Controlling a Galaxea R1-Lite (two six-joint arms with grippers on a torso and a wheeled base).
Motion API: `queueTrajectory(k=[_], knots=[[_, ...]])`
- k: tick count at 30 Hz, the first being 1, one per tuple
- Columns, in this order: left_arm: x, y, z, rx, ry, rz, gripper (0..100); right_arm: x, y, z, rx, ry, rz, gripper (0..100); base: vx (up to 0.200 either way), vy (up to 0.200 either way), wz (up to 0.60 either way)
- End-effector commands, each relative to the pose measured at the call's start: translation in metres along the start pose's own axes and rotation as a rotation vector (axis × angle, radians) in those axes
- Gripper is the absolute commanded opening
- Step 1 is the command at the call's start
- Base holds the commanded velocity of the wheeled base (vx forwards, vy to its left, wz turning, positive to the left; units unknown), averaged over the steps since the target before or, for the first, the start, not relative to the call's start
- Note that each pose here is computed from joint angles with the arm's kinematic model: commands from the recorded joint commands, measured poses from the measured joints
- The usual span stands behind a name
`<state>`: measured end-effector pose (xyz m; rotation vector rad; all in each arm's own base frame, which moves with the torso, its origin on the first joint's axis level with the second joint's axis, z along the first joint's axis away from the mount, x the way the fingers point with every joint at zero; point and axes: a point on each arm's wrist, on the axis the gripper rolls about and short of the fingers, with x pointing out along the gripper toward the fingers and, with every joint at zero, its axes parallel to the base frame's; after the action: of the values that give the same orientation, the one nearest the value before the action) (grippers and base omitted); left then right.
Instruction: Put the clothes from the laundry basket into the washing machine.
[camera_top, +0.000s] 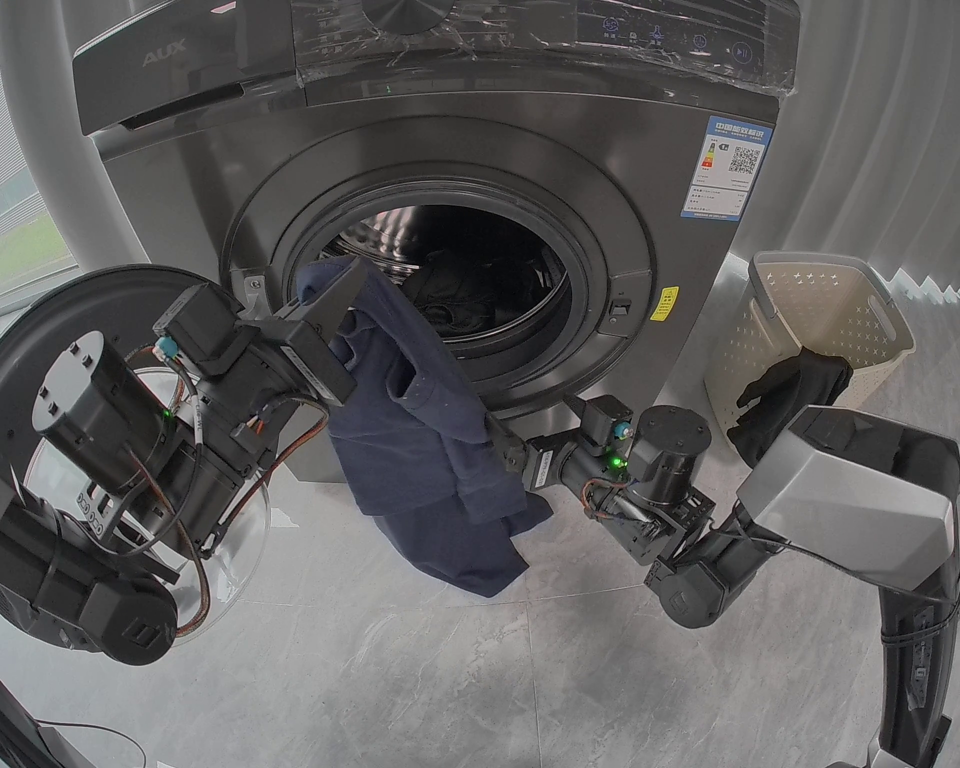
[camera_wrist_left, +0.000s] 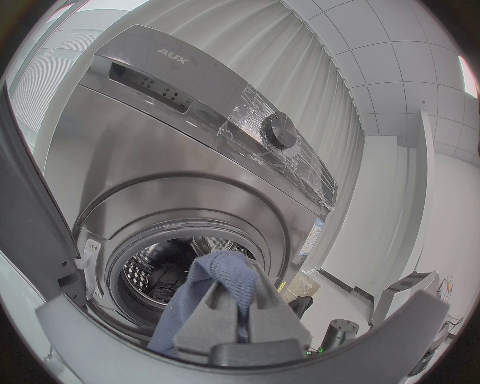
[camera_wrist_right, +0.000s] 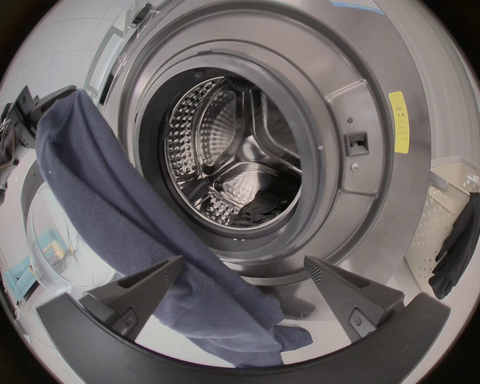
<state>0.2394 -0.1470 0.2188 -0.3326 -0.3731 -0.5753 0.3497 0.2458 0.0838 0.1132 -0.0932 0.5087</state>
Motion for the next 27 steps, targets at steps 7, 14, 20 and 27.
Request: queueTrajectory(k=[7, 14, 20, 27], knots=[[0.002, 0.003, -0.003, 0.003, 0.004, 0.011, 0, -0.043, 0.017, -0.002, -0.002, 0.097, 0.049, 100, 0.0, 0.0, 0.0], [0.002, 0.003, -0.003, 0.003, 0.003, 0.017, 0, -0.068, 0.039, 0.008, 0.001, 0.126, 0.142, 100, 0.0, 0.0, 0.0], [0.002, 0.003, -0.003, 0.003, 0.003, 0.017, 0, -0.058, 0.06, 0.002, 0.013, 0.093, 0.209, 100, 0.0, 0.0, 0.0], [0.002, 0.002, -0.001, 0.001, -0.004, 0.014, 0, -0.023, 0.063, -0.013, 0.018, 0.054, 0.205, 100, 0.0, 0.0, 0.0]])
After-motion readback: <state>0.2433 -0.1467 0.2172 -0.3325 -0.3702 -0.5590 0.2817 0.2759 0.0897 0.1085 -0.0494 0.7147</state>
